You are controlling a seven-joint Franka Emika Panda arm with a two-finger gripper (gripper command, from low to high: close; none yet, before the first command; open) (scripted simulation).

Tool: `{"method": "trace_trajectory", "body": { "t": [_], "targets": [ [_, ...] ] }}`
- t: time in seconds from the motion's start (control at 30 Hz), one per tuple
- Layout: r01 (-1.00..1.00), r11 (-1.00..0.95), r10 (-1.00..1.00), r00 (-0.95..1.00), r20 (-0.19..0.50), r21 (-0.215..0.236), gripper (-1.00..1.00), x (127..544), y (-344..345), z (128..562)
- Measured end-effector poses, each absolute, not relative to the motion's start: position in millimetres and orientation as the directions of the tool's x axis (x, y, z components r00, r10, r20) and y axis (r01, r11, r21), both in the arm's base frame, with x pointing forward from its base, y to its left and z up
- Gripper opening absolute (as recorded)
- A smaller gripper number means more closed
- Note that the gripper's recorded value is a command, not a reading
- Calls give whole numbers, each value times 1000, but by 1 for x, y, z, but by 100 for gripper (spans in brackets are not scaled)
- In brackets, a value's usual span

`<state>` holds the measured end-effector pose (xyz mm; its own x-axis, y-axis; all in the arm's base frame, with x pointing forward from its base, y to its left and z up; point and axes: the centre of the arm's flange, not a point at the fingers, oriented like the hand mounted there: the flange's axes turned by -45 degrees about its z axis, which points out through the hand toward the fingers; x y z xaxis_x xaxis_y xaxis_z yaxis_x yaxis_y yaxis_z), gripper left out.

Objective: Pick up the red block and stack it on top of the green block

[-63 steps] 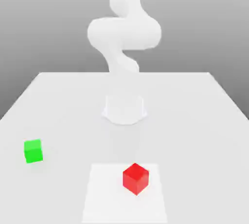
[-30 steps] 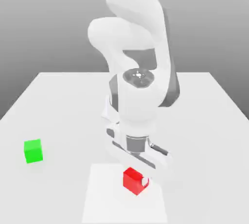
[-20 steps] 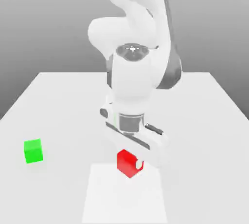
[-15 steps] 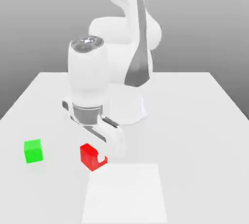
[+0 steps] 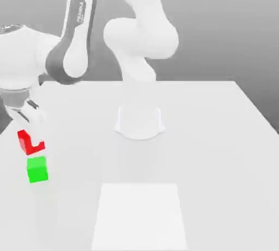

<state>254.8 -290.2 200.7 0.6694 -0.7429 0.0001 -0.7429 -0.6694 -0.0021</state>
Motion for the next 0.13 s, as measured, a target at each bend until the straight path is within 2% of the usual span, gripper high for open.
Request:
{"method": "trace_trajectory", "body": {
  "t": [0.03,0.07,0.13],
  "targets": [
    [-743,-669,-743,669,0,-2,-100,254,-290,190],
    [-743,-669,-743,669,0,-1,100,253,-290,184],
    [-743,-669,-743,669,0,-1,100,253,-290,184]
  ]
}}
